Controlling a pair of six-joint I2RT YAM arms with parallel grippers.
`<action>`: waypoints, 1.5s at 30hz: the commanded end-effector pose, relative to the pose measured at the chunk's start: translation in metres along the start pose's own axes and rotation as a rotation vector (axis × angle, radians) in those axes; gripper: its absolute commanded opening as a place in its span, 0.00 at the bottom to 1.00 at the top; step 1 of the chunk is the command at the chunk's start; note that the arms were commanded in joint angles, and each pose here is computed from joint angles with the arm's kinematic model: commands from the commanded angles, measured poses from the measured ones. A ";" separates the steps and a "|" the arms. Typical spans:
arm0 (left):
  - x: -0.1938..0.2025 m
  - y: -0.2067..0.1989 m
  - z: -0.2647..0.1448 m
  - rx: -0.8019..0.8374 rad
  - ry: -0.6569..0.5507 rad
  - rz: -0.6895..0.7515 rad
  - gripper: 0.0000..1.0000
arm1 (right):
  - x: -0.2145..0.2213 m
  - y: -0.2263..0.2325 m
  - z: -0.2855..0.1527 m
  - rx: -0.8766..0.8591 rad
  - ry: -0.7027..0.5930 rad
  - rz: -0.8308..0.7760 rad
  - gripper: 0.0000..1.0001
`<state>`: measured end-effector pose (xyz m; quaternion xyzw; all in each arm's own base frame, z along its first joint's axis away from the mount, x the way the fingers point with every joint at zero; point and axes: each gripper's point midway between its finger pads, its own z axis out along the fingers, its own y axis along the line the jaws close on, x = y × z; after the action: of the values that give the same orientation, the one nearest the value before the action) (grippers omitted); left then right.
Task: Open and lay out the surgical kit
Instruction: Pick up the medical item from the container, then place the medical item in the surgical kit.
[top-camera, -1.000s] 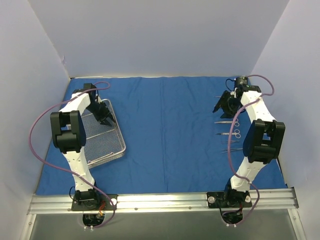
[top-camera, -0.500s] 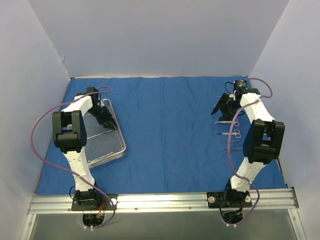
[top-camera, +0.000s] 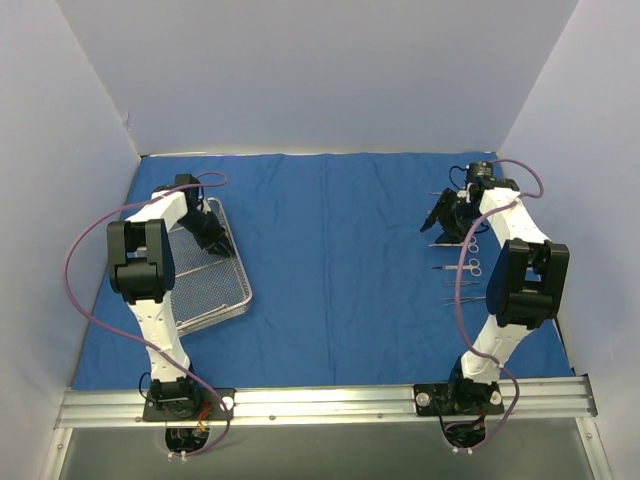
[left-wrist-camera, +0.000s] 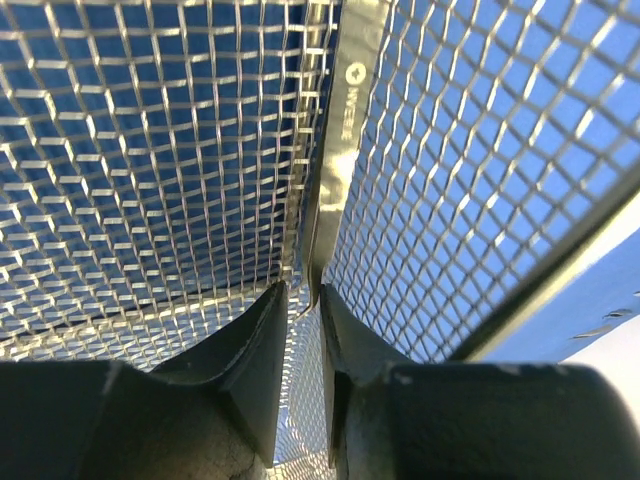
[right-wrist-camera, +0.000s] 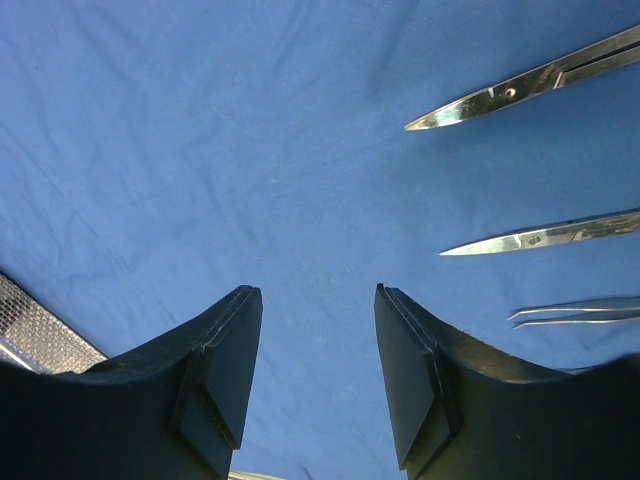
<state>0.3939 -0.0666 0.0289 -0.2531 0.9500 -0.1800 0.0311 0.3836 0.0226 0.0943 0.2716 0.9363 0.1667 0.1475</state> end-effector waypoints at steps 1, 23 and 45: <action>-0.017 -0.010 0.000 0.021 -0.046 0.046 0.26 | 0.004 0.008 -0.015 -0.034 -0.012 -0.003 0.49; -0.024 -0.020 -0.087 -0.047 -0.226 0.120 0.02 | -0.009 0.022 -0.023 -0.039 -0.039 -0.060 0.50; 0.138 -0.231 -0.166 0.734 -0.138 0.774 0.02 | 0.056 0.263 -0.090 -0.819 0.153 -0.393 0.59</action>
<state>0.3643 -0.2342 0.2451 0.0536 0.8911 -0.3906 0.2249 0.4313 0.1972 0.2053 0.0622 0.8906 0.4104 0.1857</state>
